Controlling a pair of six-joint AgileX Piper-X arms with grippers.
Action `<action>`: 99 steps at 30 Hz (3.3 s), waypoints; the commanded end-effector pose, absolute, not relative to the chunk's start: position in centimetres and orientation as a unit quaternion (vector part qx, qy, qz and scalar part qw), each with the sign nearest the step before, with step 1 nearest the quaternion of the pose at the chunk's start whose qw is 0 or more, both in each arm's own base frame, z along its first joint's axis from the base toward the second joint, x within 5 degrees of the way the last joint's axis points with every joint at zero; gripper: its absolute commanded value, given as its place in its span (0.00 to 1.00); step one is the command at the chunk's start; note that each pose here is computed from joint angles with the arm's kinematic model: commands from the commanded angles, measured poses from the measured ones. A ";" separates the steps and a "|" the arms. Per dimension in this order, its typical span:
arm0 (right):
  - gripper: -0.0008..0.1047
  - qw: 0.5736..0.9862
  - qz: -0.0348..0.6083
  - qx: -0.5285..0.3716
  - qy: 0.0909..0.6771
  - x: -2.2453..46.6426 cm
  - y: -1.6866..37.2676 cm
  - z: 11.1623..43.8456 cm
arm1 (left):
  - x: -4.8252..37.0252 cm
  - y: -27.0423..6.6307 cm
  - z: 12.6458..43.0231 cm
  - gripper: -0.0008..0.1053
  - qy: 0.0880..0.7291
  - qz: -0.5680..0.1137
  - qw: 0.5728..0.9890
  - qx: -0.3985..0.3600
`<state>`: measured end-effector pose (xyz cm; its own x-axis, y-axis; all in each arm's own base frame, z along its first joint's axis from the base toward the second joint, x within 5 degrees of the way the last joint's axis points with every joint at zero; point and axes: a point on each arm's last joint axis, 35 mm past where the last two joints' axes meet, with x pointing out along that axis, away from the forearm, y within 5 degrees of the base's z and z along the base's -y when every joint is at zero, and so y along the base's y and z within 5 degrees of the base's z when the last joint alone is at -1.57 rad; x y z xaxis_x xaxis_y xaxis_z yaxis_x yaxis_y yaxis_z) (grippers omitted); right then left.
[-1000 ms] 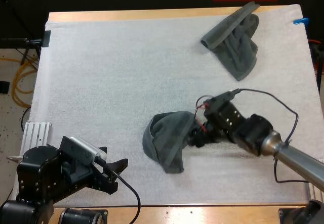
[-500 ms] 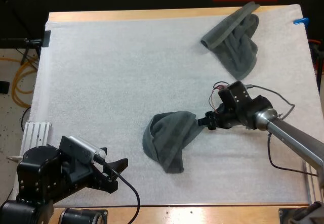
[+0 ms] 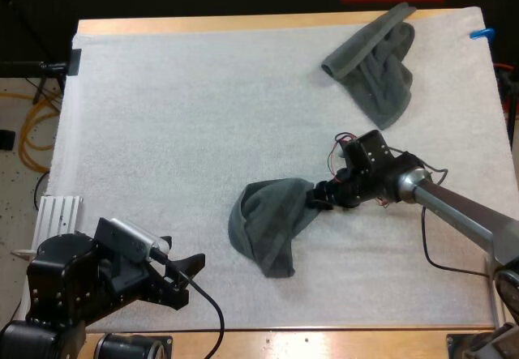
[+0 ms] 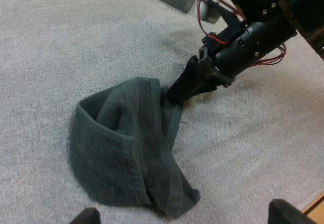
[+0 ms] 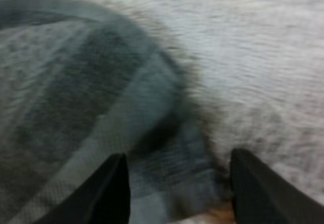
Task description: Pick towel from pile fold and stack
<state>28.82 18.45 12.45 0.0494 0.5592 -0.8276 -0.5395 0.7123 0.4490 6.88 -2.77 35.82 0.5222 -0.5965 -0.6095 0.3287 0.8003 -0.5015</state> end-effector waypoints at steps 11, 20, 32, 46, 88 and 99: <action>0.01 0.695 0.371 0.014 0.616 28.0 18.2 11.2 | 7.0 -2.8 36.2 0.61 0.395 -0.277 0.860 -0.166; 0.01 0.826 0.359 -0.072 0.430 29.8 18.4 23.4 | 7.0 -2.8 36.2 0.61 0.395 -0.277 0.860 -0.166; 0.01 0.934 0.275 -0.148 0.174 26.6 15.6 40.9 | 7.0 -2.8 36.2 0.61 0.394 -0.278 0.861 -0.164; 0.01 0.840 0.419 -0.163 0.302 22.5 23.2 33.1 | 7.0 -2.8 36.2 0.61 0.394 -0.277 0.861 -0.163; 0.64 0.814 0.406 -0.206 0.361 21.8 27.2 31.7 | 7.0 -2.8 36.1 0.61 0.394 -0.276 0.862 -0.160; 0.54 0.831 0.333 -0.120 0.429 30.9 19.6 28.4 | 7.0 -2.8 36.1 0.61 0.394 -0.276 0.862 -0.160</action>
<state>30.45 19.69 28.62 0.4198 0.4363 -0.7959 -0.6529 0.7543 0.0692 7.00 -2.79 35.94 0.5319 -0.5978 -0.5998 0.3365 0.7992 -0.4980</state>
